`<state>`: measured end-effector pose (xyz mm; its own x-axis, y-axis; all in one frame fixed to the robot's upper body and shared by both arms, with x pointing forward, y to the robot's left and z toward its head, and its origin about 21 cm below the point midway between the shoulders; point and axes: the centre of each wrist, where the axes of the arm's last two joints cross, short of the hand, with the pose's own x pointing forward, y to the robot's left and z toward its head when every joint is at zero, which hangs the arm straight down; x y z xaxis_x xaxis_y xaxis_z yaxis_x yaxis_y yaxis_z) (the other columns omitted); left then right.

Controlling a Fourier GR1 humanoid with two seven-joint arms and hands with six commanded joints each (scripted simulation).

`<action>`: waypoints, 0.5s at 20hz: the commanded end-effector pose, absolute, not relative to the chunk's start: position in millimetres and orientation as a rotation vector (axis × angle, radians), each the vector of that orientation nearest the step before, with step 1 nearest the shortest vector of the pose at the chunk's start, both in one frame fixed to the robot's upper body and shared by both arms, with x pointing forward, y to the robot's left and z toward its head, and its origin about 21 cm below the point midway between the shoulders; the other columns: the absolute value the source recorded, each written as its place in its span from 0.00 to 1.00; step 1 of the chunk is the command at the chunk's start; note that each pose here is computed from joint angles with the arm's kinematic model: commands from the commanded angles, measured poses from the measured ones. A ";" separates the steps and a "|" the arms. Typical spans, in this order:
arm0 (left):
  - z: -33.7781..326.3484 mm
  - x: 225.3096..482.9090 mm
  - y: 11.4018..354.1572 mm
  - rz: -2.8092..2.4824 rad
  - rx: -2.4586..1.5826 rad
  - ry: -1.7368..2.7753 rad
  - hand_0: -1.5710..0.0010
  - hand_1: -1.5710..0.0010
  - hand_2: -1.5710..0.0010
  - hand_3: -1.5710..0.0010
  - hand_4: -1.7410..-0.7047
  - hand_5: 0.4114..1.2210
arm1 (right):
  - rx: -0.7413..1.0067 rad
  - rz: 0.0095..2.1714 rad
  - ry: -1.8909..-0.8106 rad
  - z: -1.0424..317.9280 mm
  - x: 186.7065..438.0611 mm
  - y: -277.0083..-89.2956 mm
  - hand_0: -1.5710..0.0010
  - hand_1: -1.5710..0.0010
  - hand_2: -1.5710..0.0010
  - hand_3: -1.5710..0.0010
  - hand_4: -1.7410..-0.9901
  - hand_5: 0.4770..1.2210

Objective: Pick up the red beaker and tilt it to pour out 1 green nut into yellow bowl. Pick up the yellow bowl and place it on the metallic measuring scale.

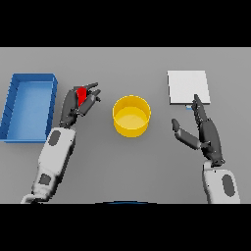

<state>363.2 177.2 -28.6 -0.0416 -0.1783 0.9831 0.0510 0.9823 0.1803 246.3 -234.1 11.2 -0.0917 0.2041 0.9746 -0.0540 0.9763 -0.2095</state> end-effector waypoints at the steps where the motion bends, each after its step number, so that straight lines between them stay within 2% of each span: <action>1: -28.4 363.1 178.5 -0.195 0.105 -1.604 0.05 0.06 0.06 0.10 0.20 0.95 | -0.117 0.220 -1.652 8.3 244.9 -231.5 1.00 1.00 1.00 1.00 0.60 0.23; 5: -12.4 368.1 177.3 -0.193 0.110 -1.643 0.02 0.02 0.02 0.04 0.23 0.98 | -0.104 0.222 -1.654 7.1 242.7 -228.8 1.00 1.00 1.00 1.00 0.60 0.24; 10: 21.9 371.1 172.2 -0.295 0.157 -1.707 0.01 0.01 0.01 0.01 0.24 0.99 | -0.112 0.229 -1.669 12.8 245.1 -231.5 1.00 1.00 1.00 1.00 0.60 0.25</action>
